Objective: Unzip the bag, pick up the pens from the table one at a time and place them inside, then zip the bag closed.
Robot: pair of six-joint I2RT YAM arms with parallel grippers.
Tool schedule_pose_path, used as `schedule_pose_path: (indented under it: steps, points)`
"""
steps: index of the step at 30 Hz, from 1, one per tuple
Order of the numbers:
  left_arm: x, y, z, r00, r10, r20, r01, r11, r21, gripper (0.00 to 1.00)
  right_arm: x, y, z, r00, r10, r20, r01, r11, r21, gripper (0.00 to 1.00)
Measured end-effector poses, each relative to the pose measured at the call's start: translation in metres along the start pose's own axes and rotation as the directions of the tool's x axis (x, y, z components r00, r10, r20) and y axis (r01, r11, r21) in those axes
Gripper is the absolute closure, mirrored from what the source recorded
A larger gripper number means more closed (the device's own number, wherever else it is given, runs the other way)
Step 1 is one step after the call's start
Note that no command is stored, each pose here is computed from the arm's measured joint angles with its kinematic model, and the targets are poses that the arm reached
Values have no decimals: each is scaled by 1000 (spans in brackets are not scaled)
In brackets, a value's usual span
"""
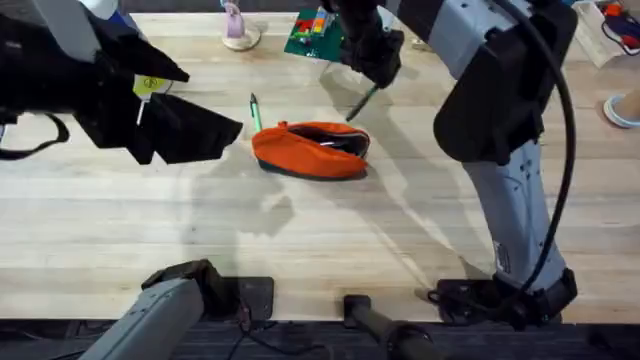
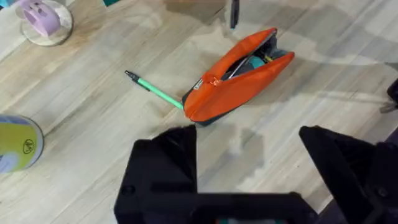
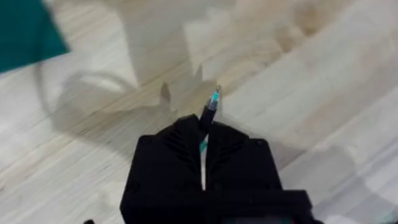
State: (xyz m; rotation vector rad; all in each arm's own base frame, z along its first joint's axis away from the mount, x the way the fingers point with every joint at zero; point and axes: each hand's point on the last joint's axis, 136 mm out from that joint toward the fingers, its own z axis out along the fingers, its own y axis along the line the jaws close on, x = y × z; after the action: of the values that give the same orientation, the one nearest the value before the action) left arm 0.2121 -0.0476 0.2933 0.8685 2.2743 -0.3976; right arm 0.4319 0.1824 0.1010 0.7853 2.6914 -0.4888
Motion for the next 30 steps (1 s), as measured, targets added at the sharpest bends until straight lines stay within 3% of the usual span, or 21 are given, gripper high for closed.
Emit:
schedule_pose_path:
  steps: [9, 17, 23, 30]
  points:
    - [0, 0, 0, 1000, 0, 0, 0, 1000, 0, 8, -3, 35, -22, 981, -184, 59, 191, 970, -150, 970]
    - [0, 0, 0, 1000, 0, 0, 0, 1000, 0, 7, -14, 44, -46, 938, -321, 127, 342, 914, -217, 969]
    - [0, 0, 0, 1000, 0, 0, 0, 1000, 0, 7, -24, 49, -66, 872, -443, 209, 485, 840, -243, 969]
    - [0, 0, 0, 1000, 0, 0, 0, 1000, 0, 7, -27, 49, -89, 760, -583, 287, 648, 718, -255, 969]
